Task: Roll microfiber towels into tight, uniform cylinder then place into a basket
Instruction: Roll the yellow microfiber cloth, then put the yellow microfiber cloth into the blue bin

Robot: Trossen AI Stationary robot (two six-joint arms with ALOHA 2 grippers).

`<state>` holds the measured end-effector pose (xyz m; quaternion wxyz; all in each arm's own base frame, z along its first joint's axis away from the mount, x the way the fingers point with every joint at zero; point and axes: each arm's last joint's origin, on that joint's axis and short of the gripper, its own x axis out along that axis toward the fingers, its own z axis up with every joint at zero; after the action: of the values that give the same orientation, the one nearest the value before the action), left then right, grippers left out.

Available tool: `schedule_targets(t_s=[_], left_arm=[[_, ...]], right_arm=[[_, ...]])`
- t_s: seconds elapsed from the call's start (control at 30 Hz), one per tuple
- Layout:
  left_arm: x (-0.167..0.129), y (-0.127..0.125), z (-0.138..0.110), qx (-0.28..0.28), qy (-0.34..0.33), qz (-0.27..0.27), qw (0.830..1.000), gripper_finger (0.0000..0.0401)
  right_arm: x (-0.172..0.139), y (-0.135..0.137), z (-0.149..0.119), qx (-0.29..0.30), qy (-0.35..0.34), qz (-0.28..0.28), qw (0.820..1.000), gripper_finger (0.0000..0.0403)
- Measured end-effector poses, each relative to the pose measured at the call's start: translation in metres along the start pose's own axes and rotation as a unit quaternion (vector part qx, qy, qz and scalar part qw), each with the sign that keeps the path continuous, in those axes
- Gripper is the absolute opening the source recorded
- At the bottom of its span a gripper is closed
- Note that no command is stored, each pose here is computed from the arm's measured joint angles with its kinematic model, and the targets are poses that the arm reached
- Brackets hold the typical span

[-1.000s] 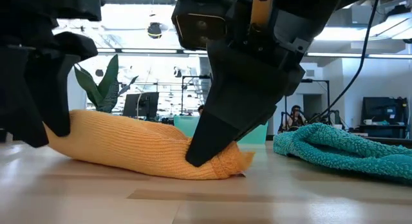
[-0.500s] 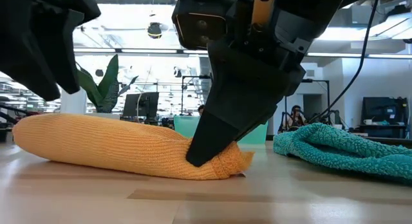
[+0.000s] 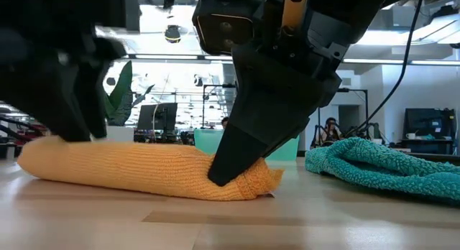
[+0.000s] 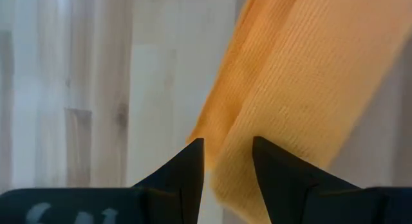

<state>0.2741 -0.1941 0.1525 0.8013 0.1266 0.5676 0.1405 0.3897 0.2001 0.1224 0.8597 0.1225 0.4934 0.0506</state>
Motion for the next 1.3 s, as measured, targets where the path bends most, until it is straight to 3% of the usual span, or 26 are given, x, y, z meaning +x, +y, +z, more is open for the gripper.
schedule_targets(t_s=[0.33,0.6,0.77,1.0,1.13,1.3], left_arm=[[0.027,0.009,-0.004,-0.046,-0.015,-0.008,0.999,0.0125],[0.025,0.005,-0.007,-0.087,-0.016,-0.008,0.996,0.0125],[0.024,0.003,-0.009,-0.125,-0.015,-0.011,0.992,0.0125],[0.024,0.003,-0.011,-0.182,-0.003,-0.015,0.983,0.0125],[0.024,0.003,-0.010,-0.190,-0.004,-0.017,0.982,0.0125],[0.024,0.003,-0.010,-0.192,-0.004,-0.019,0.981,0.0125]], right_arm=[[0.000,0.000,0.000,0.015,-0.001,0.000,1.000,0.0030],[-0.001,-0.004,0.002,0.029,0.007,0.001,1.000,0.0125],[-0.019,-0.020,0.008,0.058,0.046,-0.013,0.997,0.0167],[-0.068,-0.028,0.015,0.020,0.046,-0.084,0.995,0.0164],[-0.094,-0.026,0.019,-0.010,0.012,-0.128,0.992,0.0152],[-0.096,-0.014,0.025,-0.048,-0.051,-0.127,0.989,0.0144]])
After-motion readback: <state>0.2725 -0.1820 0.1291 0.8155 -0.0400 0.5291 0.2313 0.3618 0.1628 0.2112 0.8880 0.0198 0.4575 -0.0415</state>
